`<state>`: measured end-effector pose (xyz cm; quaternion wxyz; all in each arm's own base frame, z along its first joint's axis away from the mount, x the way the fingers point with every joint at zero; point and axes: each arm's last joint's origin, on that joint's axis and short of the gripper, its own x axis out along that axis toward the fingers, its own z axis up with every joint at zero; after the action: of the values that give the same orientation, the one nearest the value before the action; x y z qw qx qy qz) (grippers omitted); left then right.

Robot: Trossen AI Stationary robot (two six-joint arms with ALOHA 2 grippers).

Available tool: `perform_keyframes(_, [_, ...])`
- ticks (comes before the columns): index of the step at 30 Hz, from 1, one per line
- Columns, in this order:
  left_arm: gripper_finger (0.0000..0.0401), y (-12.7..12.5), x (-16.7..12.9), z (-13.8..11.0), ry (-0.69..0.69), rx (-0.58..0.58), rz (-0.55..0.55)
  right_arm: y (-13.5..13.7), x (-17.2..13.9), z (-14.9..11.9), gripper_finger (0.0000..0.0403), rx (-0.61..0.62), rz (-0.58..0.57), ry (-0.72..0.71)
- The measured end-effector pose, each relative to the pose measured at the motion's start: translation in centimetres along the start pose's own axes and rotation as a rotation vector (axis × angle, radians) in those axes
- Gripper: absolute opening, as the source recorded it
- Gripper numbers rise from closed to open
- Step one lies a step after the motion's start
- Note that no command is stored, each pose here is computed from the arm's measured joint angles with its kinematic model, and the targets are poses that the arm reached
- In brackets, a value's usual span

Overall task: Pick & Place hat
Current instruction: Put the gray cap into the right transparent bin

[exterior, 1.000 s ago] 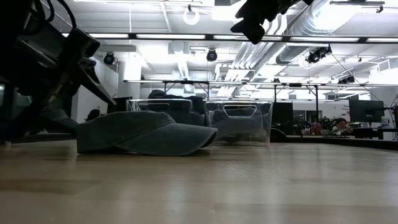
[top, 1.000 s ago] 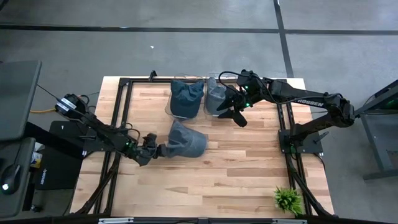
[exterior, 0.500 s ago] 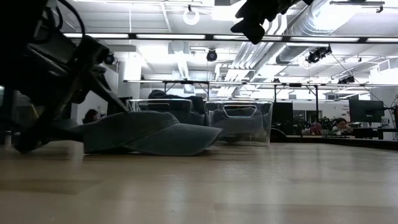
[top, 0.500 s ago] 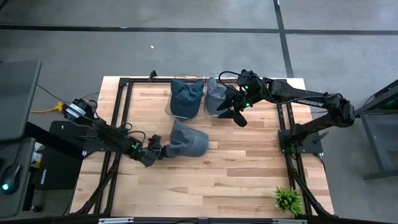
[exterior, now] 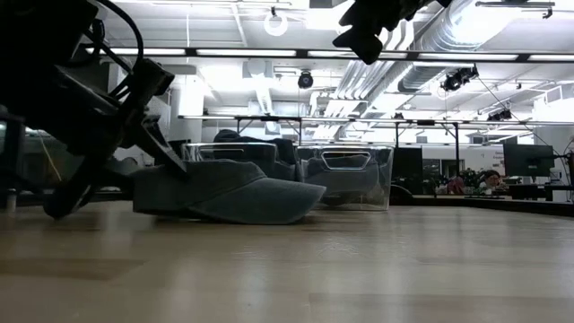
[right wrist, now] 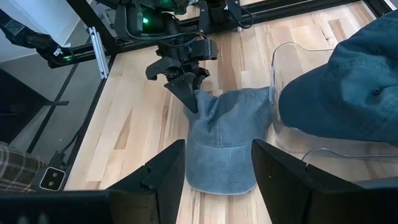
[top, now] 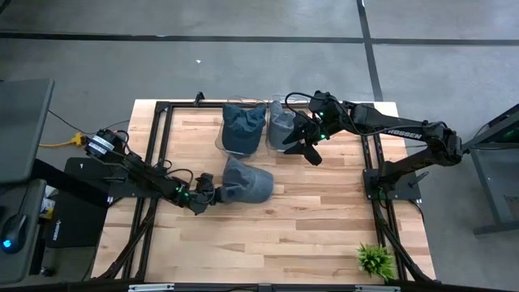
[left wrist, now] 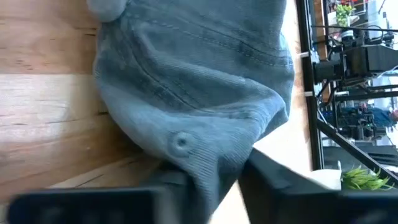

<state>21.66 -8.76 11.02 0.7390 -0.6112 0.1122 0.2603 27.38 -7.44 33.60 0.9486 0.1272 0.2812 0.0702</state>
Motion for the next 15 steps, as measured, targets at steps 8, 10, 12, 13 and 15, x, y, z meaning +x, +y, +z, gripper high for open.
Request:
perform_keyframes(8, [0.0003,0.0,0.0,0.1,-0.024,0.03,-0.003,0.0,0.0,0.0,0.0179,0.018,0.0,0.0])
perform_keyframes(10, [0.0002,0.0,0.0,0.1,-0.022,0.038,-0.006,0.0,0.0,0.0,0.0179,0.018,0.0,0.0])
perform_keyframes(12, [0.0001,-0.3,-0.1,0.0,-0.011,0.057,-0.021,0.0,0.0,0.0,0.0179,0.018,0.001,0.0])
perform_keyframes(13, [0.0001,-0.5,-0.1,0.1,-0.006,0.067,-0.039,0.0,0.0,0.0,0.0179,0.018,0.003,0.0])
perform_keyframes(15, [0.0,-1.3,-0.4,0.1,0.013,0.091,-0.086,0.0,0.0,0.0,0.0179,0.018,0.007,0.0])
